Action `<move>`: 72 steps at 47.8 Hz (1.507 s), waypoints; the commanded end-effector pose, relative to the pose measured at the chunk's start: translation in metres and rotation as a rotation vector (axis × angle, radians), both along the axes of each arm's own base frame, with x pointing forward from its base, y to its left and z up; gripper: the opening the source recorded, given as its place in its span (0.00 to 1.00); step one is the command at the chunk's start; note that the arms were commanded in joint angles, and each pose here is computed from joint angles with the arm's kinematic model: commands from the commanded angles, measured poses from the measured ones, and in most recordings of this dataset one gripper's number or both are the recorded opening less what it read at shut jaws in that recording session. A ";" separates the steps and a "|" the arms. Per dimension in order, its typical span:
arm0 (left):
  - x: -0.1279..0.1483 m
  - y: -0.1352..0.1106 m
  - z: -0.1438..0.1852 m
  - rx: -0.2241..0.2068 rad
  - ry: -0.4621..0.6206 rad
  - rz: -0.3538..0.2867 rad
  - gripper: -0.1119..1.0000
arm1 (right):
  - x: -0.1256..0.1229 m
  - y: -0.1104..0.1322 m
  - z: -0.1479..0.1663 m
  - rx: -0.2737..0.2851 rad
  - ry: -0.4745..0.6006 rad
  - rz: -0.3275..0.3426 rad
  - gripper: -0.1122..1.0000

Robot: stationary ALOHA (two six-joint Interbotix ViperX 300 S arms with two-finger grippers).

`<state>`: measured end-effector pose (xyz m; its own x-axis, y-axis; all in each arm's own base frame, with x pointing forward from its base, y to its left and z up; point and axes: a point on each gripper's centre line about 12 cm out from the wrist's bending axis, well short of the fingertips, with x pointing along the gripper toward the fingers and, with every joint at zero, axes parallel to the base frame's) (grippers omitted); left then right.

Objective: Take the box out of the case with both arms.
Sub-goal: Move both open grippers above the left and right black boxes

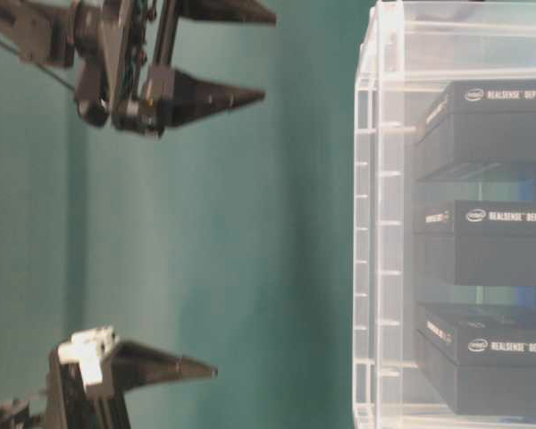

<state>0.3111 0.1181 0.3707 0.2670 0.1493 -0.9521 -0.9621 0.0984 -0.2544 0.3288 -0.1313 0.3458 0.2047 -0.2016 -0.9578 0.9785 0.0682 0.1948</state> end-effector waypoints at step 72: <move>0.061 0.010 -0.009 0.032 0.002 -0.061 0.85 | 0.061 0.003 0.007 -0.001 -0.087 0.052 0.96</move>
